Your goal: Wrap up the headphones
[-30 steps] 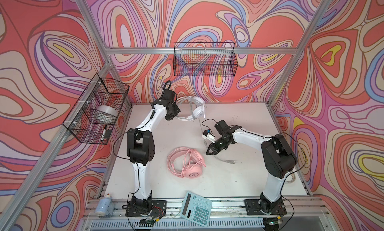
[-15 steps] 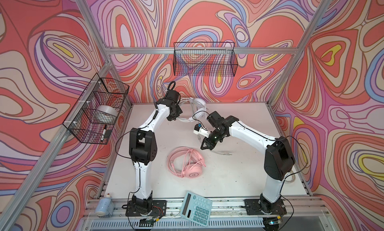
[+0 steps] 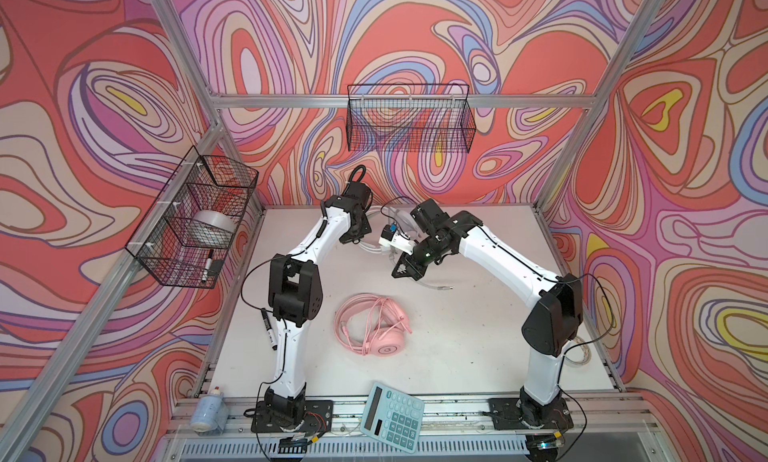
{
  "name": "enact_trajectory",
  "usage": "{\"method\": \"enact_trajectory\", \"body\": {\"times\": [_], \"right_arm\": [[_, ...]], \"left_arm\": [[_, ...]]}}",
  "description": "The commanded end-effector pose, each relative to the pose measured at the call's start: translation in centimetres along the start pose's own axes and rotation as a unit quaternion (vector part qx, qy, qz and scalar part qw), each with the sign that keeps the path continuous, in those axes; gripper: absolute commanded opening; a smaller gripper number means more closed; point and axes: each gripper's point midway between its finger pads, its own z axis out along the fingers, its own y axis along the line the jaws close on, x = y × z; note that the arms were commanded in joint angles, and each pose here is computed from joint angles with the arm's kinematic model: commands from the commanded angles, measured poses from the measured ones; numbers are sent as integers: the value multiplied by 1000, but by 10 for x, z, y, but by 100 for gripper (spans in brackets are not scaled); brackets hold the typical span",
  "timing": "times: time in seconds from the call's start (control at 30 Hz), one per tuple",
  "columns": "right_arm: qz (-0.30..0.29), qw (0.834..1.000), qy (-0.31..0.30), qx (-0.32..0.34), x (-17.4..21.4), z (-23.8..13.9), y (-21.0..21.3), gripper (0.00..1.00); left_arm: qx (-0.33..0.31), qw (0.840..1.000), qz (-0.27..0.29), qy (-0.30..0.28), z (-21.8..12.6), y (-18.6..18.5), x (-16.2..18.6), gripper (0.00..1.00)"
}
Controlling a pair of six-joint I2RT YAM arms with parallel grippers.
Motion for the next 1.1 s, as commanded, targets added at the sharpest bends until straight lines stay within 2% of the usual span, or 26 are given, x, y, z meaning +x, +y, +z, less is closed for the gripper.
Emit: {"method": "enact_trajectory", "body": {"times": [0.0, 0.4, 0.6, 0.9, 1.07], "right_arm": [[-22, 1000, 6, 2, -8, 1, -1, 0], [-50, 997, 6, 65, -29, -14, -34, 0], [-63, 992, 1, 106, -35, -23, -60, 0], [-93, 975, -4, 201, -45, -37, -105, 0], [-74, 964, -13, 255, -46, -49, -140, 0]], "left_arm": [[-2, 1000, 24, -14, -7, -4, -7, 0], [-10, 994, 110, 10, -5, -7, 10, 0], [12, 987, 155, 25, -7, -17, 20, 0], [38, 978, 204, 28, -16, -31, 28, 0], [59, 972, 226, 32, -20, -39, 33, 0]]}}
